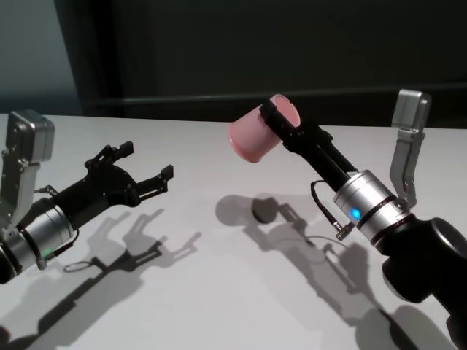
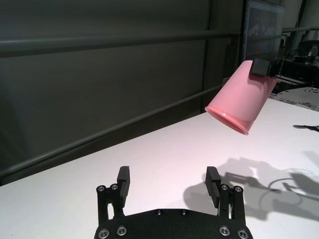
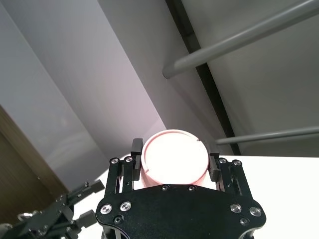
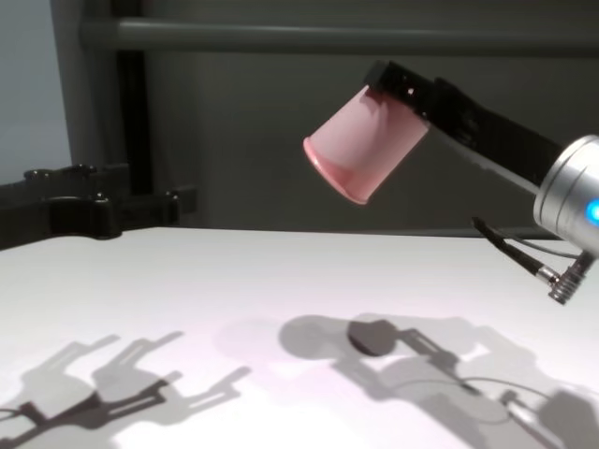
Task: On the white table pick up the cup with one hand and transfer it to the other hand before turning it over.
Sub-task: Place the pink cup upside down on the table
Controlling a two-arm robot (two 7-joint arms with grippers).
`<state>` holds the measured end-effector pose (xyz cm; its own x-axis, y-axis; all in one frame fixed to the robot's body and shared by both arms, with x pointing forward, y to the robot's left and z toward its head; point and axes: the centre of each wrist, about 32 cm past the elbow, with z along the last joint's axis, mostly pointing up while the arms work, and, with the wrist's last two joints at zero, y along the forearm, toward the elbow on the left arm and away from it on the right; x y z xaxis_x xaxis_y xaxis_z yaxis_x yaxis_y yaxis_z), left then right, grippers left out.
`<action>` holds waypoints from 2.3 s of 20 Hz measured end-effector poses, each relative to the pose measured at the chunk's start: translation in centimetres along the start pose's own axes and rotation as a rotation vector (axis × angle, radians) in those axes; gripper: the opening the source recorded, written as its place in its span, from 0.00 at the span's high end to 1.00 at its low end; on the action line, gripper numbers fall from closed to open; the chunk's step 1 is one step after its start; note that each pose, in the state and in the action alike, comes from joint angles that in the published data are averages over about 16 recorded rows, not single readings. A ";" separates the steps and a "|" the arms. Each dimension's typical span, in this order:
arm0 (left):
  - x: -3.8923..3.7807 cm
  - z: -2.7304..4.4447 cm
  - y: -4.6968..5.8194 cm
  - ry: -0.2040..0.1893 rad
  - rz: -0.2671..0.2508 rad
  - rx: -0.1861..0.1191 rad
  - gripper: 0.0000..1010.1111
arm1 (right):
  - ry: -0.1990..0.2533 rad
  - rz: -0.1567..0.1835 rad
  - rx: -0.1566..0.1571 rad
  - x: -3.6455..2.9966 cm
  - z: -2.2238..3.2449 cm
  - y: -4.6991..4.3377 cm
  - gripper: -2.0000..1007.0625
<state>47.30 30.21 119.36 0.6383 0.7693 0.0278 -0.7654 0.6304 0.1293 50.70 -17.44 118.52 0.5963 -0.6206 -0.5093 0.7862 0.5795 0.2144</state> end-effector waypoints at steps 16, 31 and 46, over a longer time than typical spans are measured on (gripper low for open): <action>0.00 0.00 0.0 0.000 0.000 0.000 0.01 | -0.301 -0.101 -0.296 -0.90 -1.05 0.11 0.27; 0.00 0.00 0.0 0.000 0.000 0.000 0.01 | -0.372 -0.129 -0.398 -0.87 -1.63 0.04 0.27; 0.00 0.00 0.0 0.000 0.000 0.000 0.01 | -0.384 -0.137 -0.432 -0.86 -1.61 0.11 0.24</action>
<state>47.30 30.21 119.36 0.6383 0.7693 0.0278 -0.7654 0.6304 0.1292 50.02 -15.99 117.65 0.5737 -0.8048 -0.1526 0.7708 0.5934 -0.2319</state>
